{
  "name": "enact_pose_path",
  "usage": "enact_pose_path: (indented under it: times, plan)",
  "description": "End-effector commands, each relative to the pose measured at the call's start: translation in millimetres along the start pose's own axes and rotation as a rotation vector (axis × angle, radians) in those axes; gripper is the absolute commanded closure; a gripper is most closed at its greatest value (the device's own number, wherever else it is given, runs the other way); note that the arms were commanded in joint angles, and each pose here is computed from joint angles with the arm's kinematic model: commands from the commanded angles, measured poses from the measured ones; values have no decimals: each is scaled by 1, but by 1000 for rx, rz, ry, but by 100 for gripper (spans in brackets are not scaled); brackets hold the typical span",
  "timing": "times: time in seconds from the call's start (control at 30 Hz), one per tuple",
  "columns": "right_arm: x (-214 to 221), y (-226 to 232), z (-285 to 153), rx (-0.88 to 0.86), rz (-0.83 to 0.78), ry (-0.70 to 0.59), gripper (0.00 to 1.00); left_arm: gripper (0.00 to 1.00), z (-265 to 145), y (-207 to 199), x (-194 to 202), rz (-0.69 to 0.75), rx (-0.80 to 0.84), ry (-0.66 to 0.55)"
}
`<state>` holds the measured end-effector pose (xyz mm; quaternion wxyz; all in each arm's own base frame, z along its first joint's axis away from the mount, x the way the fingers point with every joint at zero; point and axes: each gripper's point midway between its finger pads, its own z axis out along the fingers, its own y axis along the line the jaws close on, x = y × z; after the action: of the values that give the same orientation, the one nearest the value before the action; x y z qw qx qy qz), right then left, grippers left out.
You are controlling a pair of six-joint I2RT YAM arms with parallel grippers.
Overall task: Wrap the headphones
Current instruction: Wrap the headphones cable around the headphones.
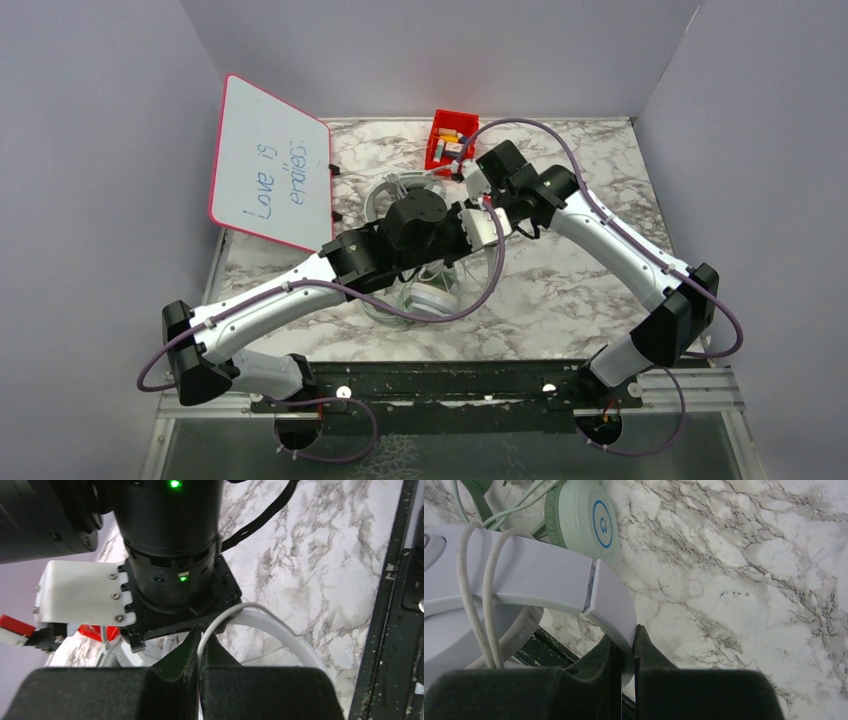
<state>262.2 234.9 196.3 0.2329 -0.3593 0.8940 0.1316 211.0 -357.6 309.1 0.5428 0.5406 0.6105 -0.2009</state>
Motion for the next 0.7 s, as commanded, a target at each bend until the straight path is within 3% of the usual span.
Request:
enact_pose_path:
  times: [0.0, 0.27, 0.53, 0.67]
  plan:
    - [-9, 8, -6, -16, -6, -20, 99, 100, -15, 30, -19, 57, -124, -24]
    - [-10, 2, -9, 21, -6, -29, 99, 100, -23, 41, -14, 100, -168, 8]
    - [-18, -9, -4, 85, 17, -22, 99, 100, -38, -42, -25, -5, 284, -63]
    - [-29, -11, -5, 94, 32, -49, 99, 100, -43, -66, -16, -56, 386, -32]
